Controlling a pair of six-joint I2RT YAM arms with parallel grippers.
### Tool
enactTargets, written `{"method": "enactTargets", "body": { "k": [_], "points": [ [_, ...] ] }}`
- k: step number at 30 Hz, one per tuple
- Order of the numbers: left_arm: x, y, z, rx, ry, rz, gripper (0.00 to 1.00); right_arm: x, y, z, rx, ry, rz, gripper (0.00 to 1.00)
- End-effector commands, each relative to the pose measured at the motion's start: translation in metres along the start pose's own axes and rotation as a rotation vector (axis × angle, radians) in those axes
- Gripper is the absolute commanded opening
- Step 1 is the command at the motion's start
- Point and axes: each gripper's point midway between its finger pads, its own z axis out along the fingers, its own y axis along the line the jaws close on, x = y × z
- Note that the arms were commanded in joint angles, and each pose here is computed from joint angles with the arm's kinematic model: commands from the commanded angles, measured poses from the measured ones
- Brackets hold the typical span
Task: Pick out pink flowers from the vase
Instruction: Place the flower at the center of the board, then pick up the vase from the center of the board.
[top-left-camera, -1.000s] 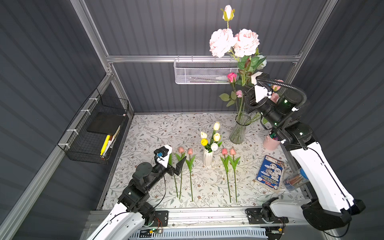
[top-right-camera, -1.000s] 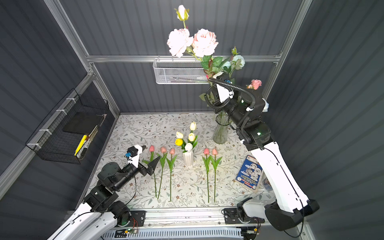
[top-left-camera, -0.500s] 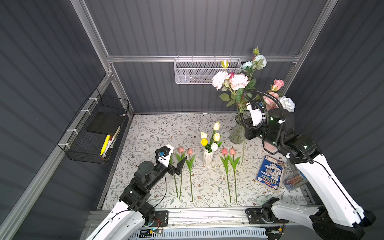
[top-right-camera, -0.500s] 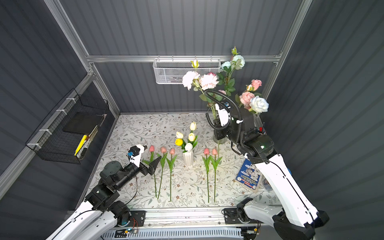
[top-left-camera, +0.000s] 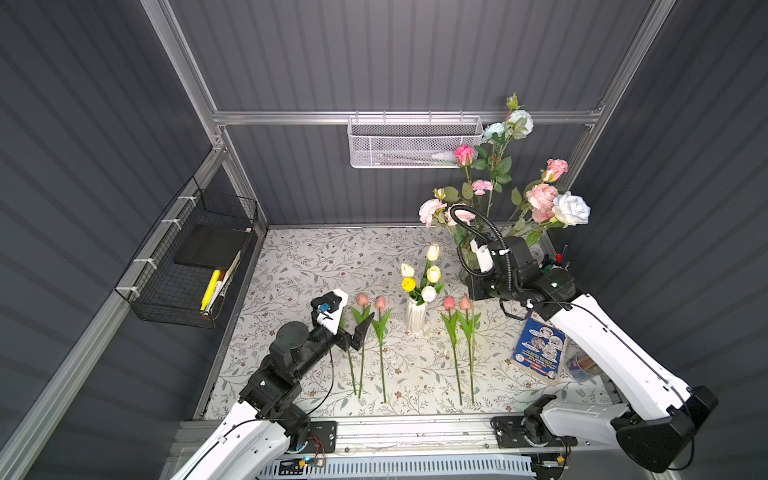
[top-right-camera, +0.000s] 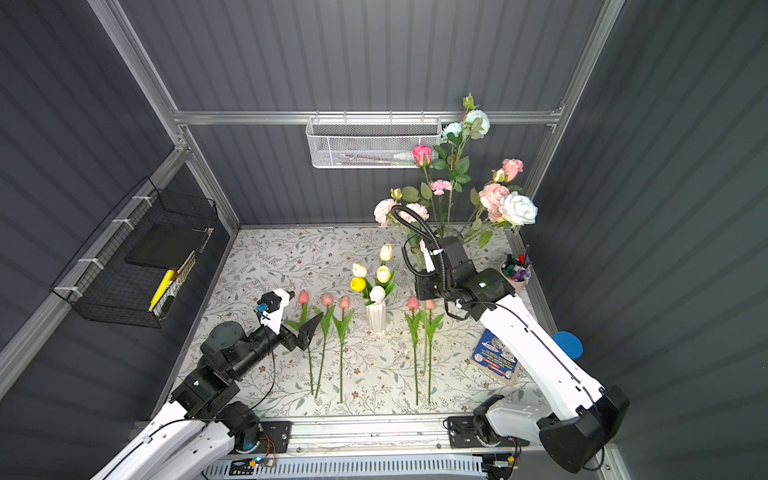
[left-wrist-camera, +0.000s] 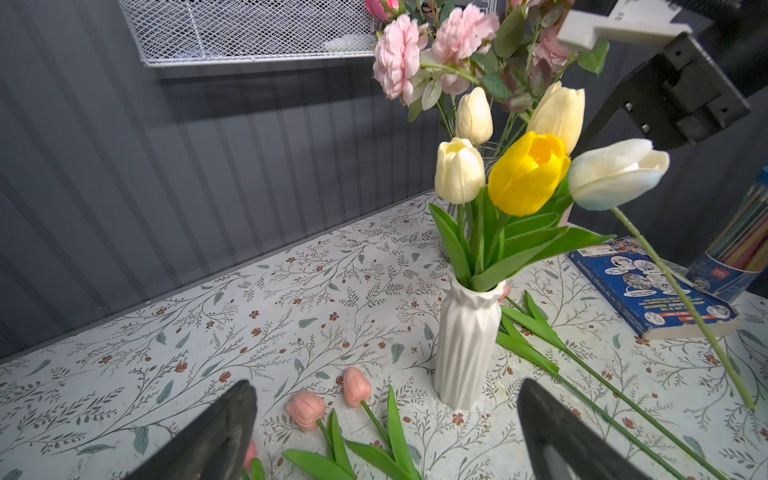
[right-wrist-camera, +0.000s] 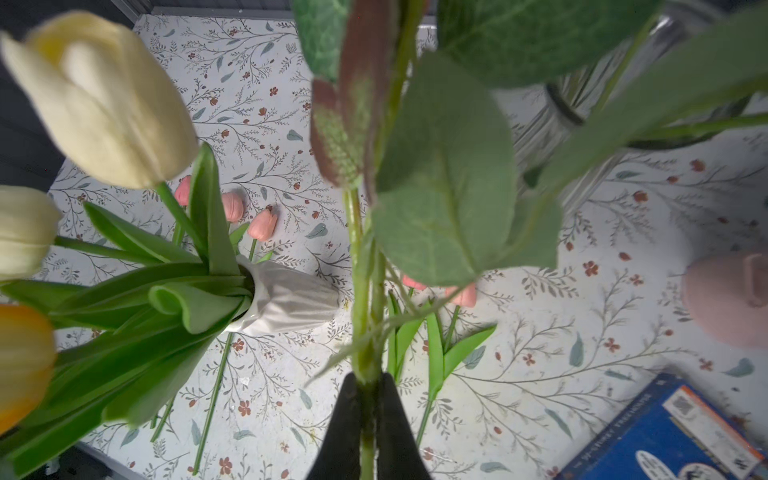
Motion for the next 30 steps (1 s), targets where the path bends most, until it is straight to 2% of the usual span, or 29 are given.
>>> {"method": "enactTargets", "body": {
  "k": [1, 4, 5, 8, 11, 15, 19, 21, 24, 30],
  "points": [
    [0.003, -0.003, 0.001, 0.012, 0.005, 0.018, 0.99, 0.009, 0.01, 0.021, -0.056, 0.037, 0.133, 0.0],
    [0.019, -0.008, 0.007, 0.045, 0.046, 0.031, 1.0, 0.018, 0.01, 0.036, -0.06, 0.056, 0.176, 0.0],
    [0.03, -0.015, 0.011, 0.082, 0.065, 0.095, 1.0, 0.018, 0.009, 0.039, -0.056, 0.054, 0.183, 0.0],
    [0.048, -0.031, 0.021, 0.176, 0.043, 0.144, 0.99, 0.022, 0.007, 0.045, -0.053, 0.061, 0.196, 0.0],
    [0.047, -0.033, 0.033, 0.183, 0.002, 0.133, 0.99, 0.023, 0.004, 0.049, -0.048, 0.066, 0.205, 0.0],
    [0.053, -0.034, 0.06, 0.189, -0.03, 0.045, 0.99, 0.021, -0.001, 0.052, -0.056, 0.054, 0.226, 0.0],
    [0.064, -0.047, 0.081, 0.262, -0.059, -0.014, 1.0, 0.02, -0.007, 0.056, -0.062, 0.05, 0.249, 0.0],
    [0.077, -0.061, 0.091, 0.333, -0.03, -0.019, 0.99, 0.02, -0.009, 0.057, -0.067, 0.048, 0.255, 0.0],
    [0.086, -0.066, 0.101, 0.353, -0.027, -0.036, 0.99, 0.017, -0.012, 0.057, -0.064, 0.04, 0.248, 0.0],
    [0.093, -0.083, 0.119, 0.385, -0.025, 0.015, 0.99, 0.019, -0.016, 0.062, -0.062, 0.051, 0.252, 0.0]
  ]
}}
